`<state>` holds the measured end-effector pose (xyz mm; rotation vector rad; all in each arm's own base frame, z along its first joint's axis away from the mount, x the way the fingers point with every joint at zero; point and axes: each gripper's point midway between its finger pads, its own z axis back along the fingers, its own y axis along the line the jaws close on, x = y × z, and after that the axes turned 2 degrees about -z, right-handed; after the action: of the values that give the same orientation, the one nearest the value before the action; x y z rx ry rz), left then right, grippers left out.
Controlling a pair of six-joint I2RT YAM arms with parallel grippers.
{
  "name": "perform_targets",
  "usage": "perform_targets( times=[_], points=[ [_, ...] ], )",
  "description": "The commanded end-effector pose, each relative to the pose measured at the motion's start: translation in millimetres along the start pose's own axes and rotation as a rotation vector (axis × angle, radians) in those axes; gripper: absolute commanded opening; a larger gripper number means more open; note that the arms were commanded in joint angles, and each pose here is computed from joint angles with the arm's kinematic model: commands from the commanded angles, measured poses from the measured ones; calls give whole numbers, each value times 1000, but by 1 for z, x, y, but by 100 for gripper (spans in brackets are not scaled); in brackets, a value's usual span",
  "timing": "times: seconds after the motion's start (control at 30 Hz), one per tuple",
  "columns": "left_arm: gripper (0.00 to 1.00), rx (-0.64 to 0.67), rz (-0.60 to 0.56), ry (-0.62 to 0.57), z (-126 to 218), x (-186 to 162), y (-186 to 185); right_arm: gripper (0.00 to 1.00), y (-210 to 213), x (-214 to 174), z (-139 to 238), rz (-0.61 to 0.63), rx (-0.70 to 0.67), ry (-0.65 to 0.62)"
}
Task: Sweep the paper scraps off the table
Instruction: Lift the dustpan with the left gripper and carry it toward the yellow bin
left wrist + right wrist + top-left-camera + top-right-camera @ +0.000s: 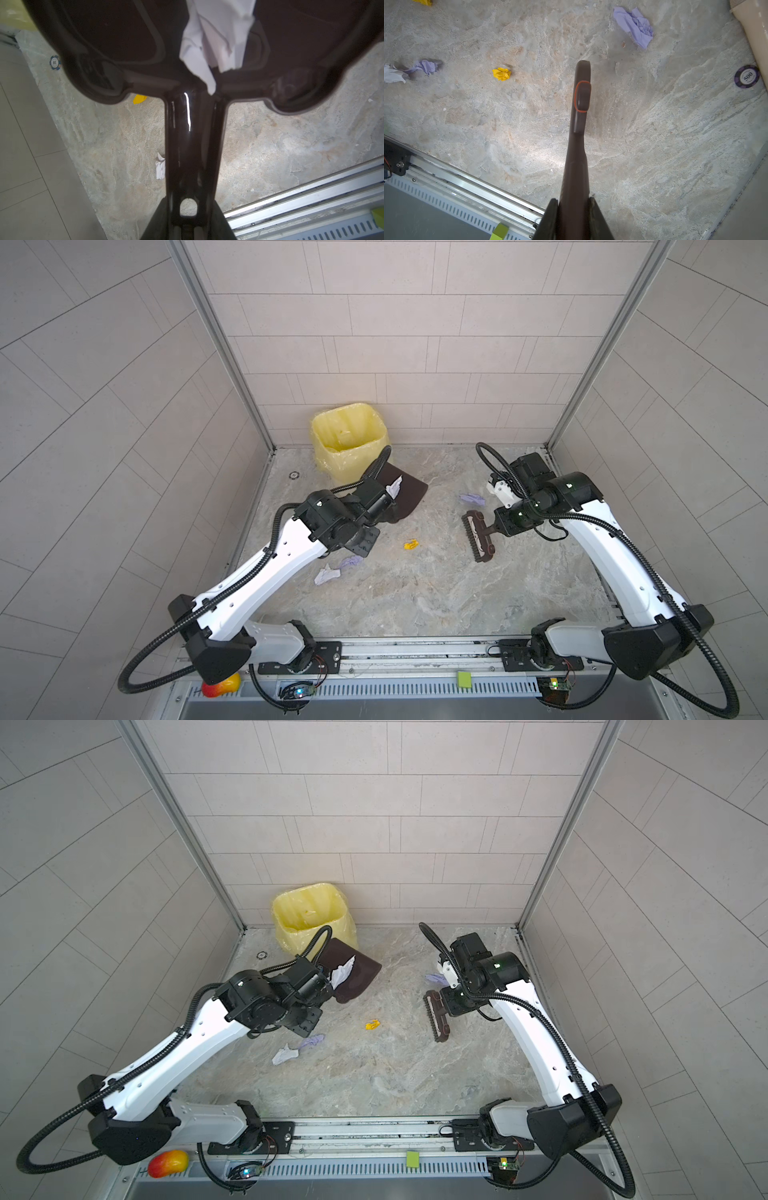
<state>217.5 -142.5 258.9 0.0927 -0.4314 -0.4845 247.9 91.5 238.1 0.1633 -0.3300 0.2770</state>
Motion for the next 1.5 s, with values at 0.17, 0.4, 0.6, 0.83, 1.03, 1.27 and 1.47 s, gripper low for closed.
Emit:
perform_targets(
  times=[0.17, 0.4, 0.6, 0.83, 1.03, 1.27, 1.47],
  points=[
    [0, 86, 142, 25, 24, -5, 54, 0, -1, -3, 9, 2, 21, -33],
    [0, 134, 238, 38, 28, -6, 90, 0, 0, -4, 12, 2, 34, -36],
    [0, 193, 308, 53, 25, -5, 122, 0, 0, -3, 12, 10, 43, -33],
    [0, 232, 402, 4, 29, 17, 156, 0, 0, -4, 9, 14, 57, -24],
    [0, 254, 452, -10, 24, 39, 183, 0, 1, -5, 9, 13, 69, -26],
    [0, 335, 418, 46, 7, 56, 208, 0, 2, -15, 3, 0, 84, -8],
    [0, 396, 366, 72, -4, 74, 220, 0, 4, -18, 0, -17, 101, 0]
  ],
)
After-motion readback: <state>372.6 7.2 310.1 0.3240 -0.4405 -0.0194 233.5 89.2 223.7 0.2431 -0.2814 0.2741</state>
